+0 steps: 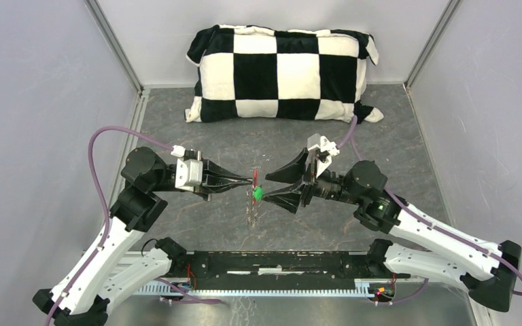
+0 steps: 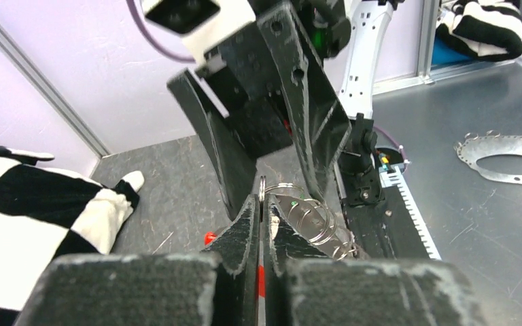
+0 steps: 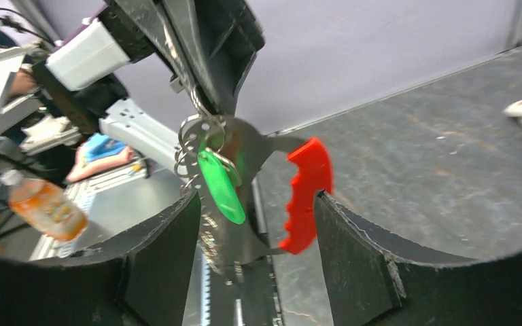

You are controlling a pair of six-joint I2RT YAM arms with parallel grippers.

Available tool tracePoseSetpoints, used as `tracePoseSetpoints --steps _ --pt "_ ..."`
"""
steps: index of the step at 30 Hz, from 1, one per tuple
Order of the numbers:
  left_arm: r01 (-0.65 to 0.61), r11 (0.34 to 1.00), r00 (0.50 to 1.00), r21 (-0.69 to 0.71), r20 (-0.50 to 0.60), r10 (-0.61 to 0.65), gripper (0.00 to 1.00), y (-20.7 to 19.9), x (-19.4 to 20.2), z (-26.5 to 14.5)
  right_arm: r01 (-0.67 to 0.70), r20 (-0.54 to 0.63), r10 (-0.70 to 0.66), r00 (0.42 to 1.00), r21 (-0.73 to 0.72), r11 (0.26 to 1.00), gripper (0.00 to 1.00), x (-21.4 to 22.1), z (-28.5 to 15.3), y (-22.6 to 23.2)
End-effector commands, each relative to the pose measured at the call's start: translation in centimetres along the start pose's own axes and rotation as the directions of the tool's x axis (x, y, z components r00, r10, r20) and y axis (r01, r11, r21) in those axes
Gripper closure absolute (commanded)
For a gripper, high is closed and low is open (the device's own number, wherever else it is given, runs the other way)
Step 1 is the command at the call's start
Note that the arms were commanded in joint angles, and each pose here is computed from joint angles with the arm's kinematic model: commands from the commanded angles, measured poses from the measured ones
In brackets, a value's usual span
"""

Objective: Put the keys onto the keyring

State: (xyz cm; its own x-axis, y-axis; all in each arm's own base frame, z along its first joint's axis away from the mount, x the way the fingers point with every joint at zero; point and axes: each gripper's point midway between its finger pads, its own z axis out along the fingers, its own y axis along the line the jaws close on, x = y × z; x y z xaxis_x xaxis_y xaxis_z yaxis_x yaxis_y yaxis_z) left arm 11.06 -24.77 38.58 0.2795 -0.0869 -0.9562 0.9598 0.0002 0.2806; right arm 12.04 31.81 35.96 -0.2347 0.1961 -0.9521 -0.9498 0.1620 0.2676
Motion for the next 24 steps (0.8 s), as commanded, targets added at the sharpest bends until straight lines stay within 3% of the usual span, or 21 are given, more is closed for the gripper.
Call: tracePoseSetpoints --steps 1,7,12,24 --pt "-0.012 0.999 0.997 0.034 0.073 0.009 0.98 -0.3 -2.3 0.3 -0.070 0.134 0.096 0.986 -0.193 0.979 0.32 -3.2 0.2 3.6" --pt "-0.035 0.996 0.997 0.079 0.069 0.030 0.98 -1.0 -2.0 0.3 -0.140 0.148 0.186 0.971 -0.274 0.952 0.33 -3.2 0.6 4.5" --pt "-0.042 0.994 0.997 0.097 0.064 0.036 0.98 -1.2 -1.8 0.3 -0.180 0.135 0.224 0.965 -0.276 0.944 0.43 -2.9 1.2 4.1" --pt "-0.071 0.992 0.995 0.102 0.073 0.064 0.98 -1.1 -2.5 0.4 -0.221 0.045 0.244 0.969 -0.289 0.932 0.54 -1.3 1.8 4.1"
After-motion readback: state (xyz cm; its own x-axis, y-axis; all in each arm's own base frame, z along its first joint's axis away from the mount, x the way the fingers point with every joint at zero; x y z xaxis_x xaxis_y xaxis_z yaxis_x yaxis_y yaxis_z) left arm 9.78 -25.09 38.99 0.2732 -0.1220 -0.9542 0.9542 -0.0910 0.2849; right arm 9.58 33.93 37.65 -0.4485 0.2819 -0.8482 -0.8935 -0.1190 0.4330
